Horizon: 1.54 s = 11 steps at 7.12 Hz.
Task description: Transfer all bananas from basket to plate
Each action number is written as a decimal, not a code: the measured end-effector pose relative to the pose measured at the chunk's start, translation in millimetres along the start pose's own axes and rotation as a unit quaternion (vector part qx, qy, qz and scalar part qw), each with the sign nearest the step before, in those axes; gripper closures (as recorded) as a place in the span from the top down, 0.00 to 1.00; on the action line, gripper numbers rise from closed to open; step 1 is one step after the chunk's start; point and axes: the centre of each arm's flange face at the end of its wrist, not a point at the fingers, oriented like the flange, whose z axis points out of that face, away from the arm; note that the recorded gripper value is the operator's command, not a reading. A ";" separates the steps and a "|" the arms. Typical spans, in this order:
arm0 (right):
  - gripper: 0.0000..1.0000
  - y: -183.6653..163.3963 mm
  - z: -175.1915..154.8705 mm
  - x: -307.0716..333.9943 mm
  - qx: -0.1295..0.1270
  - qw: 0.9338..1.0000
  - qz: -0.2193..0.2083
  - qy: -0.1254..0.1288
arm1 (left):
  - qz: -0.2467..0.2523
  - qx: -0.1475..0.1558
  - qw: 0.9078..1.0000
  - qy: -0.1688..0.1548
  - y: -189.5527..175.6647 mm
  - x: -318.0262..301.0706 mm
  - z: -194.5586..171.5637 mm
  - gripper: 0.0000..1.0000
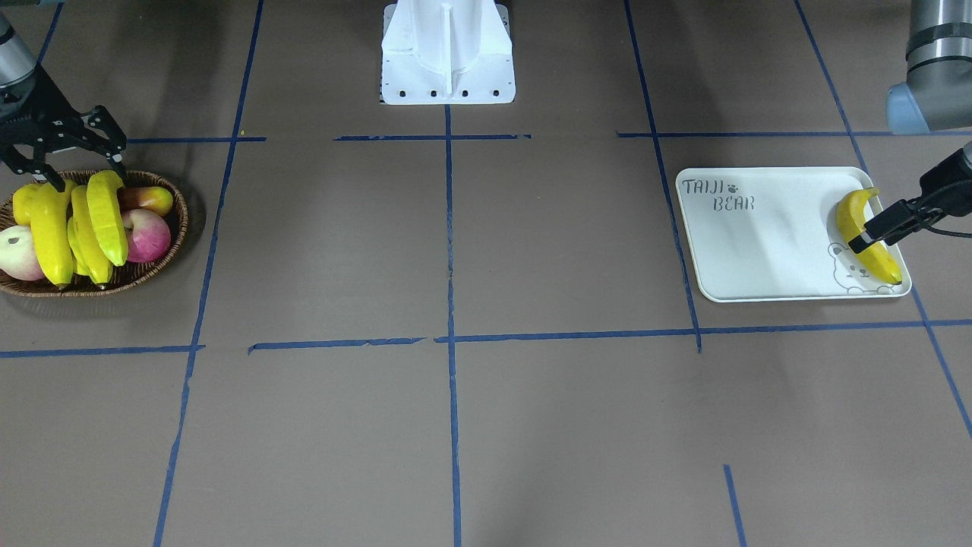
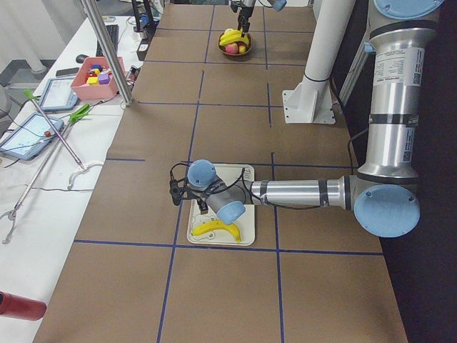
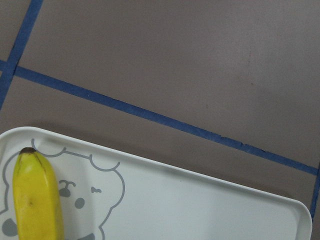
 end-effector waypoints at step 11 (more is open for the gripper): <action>0.00 14.2 25.5 -4.9 -0.016 0.999 -0.026 0.020 | -0.002 -0.001 1.000 -0.001 -0.3 -2.4 1.3 1.00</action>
